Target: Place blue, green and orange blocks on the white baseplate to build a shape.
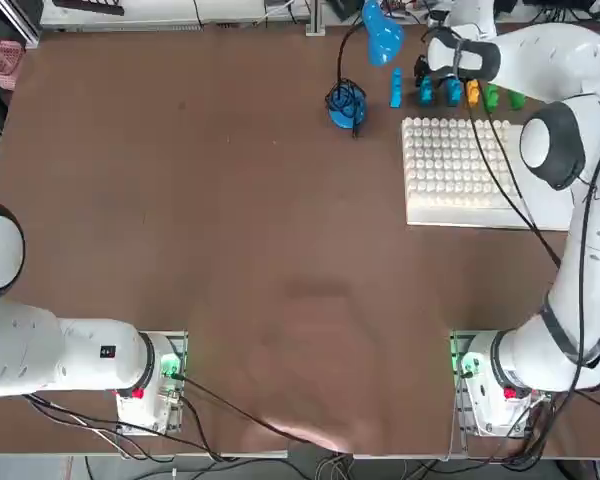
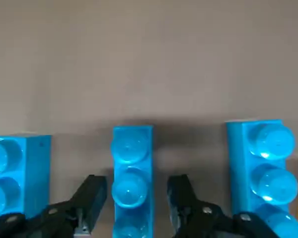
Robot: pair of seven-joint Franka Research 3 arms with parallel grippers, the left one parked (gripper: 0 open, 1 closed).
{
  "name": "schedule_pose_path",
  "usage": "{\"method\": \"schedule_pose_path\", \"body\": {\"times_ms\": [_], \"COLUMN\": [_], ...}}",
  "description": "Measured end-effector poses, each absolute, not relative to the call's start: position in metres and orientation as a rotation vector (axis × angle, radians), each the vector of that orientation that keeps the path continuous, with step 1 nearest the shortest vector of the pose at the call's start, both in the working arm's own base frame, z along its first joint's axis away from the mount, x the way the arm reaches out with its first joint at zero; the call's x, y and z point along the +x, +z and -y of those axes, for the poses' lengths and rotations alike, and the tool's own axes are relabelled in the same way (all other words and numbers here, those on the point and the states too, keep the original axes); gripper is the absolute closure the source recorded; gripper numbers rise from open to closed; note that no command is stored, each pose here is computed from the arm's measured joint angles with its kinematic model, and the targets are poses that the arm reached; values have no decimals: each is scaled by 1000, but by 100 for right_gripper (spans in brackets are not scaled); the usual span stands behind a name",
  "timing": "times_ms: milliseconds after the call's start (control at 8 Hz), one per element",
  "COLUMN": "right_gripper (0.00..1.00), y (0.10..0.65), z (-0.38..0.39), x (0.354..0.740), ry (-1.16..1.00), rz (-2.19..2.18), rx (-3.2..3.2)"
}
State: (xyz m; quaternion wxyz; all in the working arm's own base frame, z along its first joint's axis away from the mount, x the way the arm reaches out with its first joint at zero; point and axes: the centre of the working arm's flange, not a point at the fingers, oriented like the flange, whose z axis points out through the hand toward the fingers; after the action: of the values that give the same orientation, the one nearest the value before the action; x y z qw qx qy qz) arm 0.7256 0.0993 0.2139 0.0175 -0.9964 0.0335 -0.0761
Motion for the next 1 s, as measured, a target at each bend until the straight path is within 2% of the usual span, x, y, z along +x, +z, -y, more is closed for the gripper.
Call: {"method": "schedule_pose_path", "body": {"times_ms": [500,750,1000], "right_gripper": [60,62,62], "y": [209,214,242], "z": [-101,-101,-102], "x": [730,733,742], "ry": [-238,-229,-163], "rz": [-103,-102,-102], "rx": [-3095,-3097,-3111]}}
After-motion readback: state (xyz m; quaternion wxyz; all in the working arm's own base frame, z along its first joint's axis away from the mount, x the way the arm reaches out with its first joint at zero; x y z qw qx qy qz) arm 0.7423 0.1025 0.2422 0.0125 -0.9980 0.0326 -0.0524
